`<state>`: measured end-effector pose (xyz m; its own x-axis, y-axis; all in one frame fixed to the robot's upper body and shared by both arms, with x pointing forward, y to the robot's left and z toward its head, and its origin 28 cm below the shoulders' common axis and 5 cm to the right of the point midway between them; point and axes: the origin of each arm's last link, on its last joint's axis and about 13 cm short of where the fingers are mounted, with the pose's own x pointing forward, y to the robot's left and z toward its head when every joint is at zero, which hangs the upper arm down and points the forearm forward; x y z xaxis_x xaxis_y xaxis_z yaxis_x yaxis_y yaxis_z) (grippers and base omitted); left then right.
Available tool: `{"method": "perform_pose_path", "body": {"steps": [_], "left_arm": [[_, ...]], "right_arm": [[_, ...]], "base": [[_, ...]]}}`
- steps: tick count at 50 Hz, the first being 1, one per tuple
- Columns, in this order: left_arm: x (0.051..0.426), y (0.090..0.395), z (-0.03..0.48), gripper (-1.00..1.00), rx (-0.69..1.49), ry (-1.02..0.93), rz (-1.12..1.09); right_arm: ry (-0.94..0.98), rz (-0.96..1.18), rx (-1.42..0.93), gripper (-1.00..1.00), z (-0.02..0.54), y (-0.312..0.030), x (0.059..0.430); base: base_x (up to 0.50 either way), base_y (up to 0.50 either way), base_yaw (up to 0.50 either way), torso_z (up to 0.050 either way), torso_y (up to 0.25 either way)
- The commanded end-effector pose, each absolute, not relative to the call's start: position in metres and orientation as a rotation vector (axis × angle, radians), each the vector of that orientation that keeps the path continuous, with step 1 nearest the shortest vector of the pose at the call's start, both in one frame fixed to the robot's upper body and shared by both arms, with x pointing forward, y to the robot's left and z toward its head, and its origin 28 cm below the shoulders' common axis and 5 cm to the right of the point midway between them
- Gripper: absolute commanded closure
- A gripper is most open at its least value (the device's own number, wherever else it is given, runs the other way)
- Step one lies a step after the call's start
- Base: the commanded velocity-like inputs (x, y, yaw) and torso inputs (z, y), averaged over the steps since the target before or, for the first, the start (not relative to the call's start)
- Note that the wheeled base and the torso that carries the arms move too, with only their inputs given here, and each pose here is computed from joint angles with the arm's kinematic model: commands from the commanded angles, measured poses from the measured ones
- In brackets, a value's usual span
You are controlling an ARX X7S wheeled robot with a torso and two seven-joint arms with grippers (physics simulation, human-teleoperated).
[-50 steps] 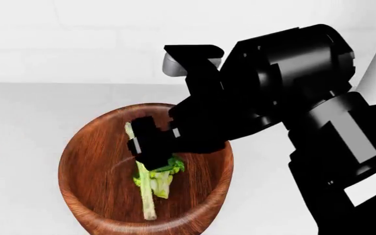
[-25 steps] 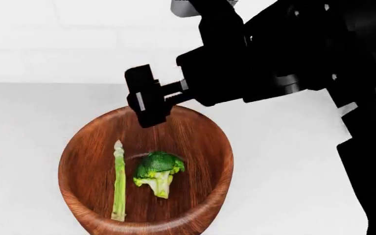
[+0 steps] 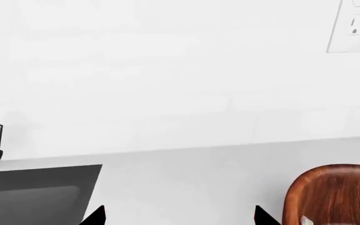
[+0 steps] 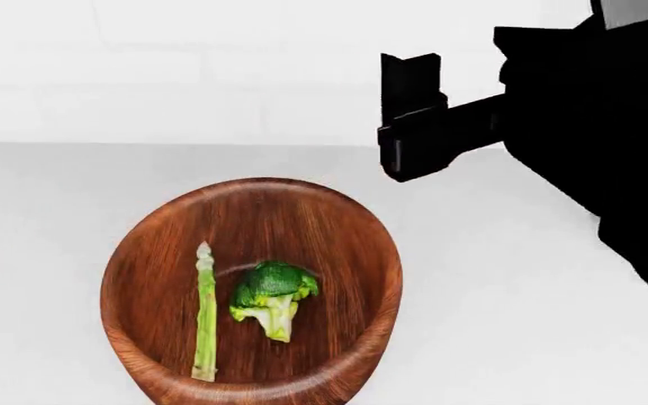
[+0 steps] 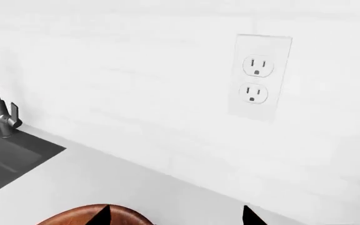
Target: Pick the broccolis and asparaguss from the sink and place them in one bowl. Place the onion in the other bowl. Then turn off the sink faucet.
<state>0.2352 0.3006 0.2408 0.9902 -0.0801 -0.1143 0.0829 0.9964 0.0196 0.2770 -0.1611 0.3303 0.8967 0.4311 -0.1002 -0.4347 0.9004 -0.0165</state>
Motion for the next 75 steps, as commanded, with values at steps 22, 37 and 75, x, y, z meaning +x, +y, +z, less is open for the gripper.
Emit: {"method": "perform_pose_path", "body": {"steps": [22,37,75], "left_arm": [[0.234,0.297,0.25,-1.0,0.011,0.079,-0.08],[0.233,0.296,0.247,-1.0,0.004,0.079,-0.08],[0.231,0.298,0.242,-1.0,-0.009,0.091,-0.077]], "right_arm": [[0.037,0.268,-0.021,-1.0,0.279,-0.179,0.204],[0.052,0.205,-0.061,-1.0,0.275,-0.181,0.2],[0.057,0.197,-0.027,-1.0,0.268,-0.176,0.201]], "base": [[-0.14,0.0,0.0,0.0,0.0],[-0.22,0.1,0.0,0.0,0.0],[-0.07,0.48,0.0,0.0,0.0]]}}
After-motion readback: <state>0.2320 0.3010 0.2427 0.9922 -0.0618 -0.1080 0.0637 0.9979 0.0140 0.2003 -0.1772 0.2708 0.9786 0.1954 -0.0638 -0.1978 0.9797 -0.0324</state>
